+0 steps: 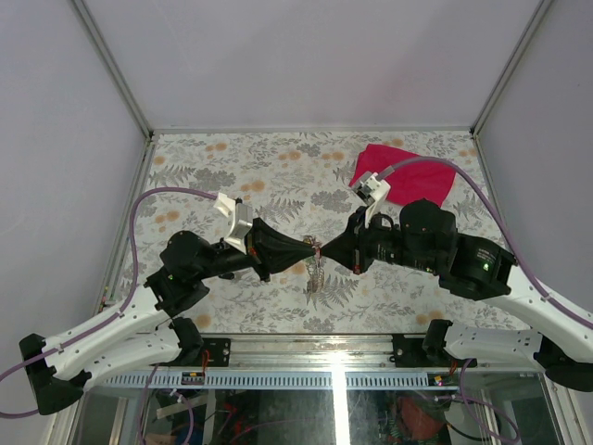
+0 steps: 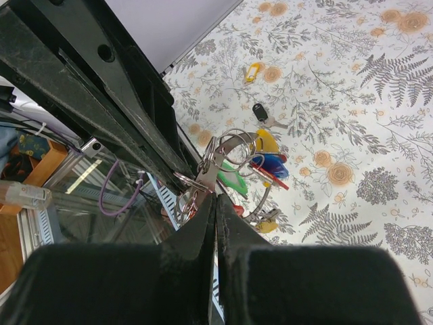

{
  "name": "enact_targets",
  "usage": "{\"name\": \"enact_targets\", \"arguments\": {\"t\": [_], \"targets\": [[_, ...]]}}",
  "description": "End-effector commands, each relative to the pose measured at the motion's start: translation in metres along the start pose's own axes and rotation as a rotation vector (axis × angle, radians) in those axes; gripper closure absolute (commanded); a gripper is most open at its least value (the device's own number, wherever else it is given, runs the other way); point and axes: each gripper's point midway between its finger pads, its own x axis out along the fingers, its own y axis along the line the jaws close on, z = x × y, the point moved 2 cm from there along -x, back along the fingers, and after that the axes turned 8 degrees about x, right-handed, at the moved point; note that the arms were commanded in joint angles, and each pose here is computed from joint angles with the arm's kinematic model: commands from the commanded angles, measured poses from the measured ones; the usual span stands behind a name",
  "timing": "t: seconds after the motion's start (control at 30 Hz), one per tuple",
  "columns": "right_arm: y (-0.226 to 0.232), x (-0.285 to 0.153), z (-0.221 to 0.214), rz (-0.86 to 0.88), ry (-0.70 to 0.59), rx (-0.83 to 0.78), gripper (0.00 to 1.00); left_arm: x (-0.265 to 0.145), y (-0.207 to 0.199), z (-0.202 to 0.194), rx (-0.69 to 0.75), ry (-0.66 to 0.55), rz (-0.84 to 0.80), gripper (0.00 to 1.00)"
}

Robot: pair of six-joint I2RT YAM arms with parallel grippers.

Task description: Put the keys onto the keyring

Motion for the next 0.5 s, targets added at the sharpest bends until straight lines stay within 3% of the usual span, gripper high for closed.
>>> {"name": "enact_targets", "arguments": {"t": [0.0,0.17,0.47], "targets": [[0.004,0.004,0.003,0.025,-0.020,-0.008,0.98,0.001,-0.008,0.031,0.059,-0.113,-0.034,1.00],[0.010,-0.014,0.021,0.074,-0.142,-0.080,0.82,0.001,-0.008,0.032,0.061,-0.116,-0.031,1.00],[-0.001,-0.039,0.035,0.105,-0.377,-0.253,0.69,0.003,-0.007,0.029,0.057,-0.104,-0.034,1.00]]}}
